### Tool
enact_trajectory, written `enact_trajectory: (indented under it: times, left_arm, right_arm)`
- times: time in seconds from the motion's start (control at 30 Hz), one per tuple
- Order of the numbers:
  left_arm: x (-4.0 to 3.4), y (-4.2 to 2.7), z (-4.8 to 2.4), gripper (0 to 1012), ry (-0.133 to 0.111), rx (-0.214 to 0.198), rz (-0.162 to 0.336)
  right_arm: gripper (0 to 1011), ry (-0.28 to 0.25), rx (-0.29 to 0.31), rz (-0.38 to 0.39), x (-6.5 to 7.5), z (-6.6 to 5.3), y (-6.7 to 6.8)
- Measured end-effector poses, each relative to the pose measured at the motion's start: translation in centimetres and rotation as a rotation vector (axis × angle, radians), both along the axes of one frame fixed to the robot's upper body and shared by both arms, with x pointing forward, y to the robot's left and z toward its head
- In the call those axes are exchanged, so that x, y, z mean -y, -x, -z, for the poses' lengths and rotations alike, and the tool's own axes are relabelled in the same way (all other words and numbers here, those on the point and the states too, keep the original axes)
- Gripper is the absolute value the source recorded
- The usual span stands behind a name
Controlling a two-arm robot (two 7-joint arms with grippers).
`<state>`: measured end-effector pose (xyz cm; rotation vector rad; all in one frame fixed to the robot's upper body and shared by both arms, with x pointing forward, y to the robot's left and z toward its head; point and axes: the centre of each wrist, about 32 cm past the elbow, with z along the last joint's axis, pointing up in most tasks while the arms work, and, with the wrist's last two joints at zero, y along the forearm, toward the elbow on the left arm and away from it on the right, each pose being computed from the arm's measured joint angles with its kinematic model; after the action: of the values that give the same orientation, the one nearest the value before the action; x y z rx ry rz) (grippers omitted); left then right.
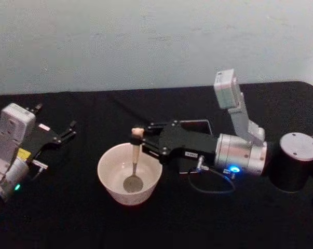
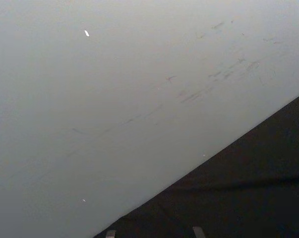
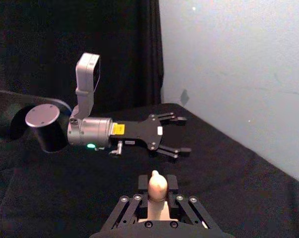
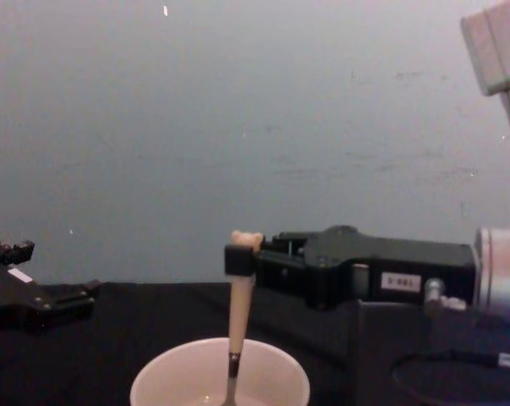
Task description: Pick up the stirring spoon with one hand, stir inside the cup, then place it back in its original position.
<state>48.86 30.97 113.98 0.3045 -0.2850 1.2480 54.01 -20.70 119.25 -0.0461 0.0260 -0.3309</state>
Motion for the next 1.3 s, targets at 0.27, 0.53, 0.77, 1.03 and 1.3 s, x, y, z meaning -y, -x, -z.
enact_trajectory:
  times: [0.27, 0.53, 0.77, 1.03, 1.3]
  left_arm:
    - [0.00, 0.00, 0.00, 1001, 0.000, 0.000, 0.000]
    - [0.00, 0.00, 0.00, 1001, 0.000, 0.000, 0.000]
    - [0.00, 0.00, 0.00, 1001, 0.000, 0.000, 0.000]
    - [0.00, 0.00, 0.00, 1001, 0.000, 0.000, 0.000]
    - [0.00, 0.00, 0.00, 1001, 0.000, 0.000, 0.000]
  right_arm:
    - [215, 0.015, 0.011, -0.022, -1.4, 0.3, -0.3]
    - [214, 0.030, 0.019, -0.022, -3.1, 0.8, -0.8]
    - [215, 0.037, 0.030, 0.016, -4.0, 1.2, -1.5]
    - [215, 0.043, 0.046, 0.097, -4.0, 1.5, -2.9]
    - [215, 0.037, 0.067, 0.159, -3.2, 1.5, -3.6]
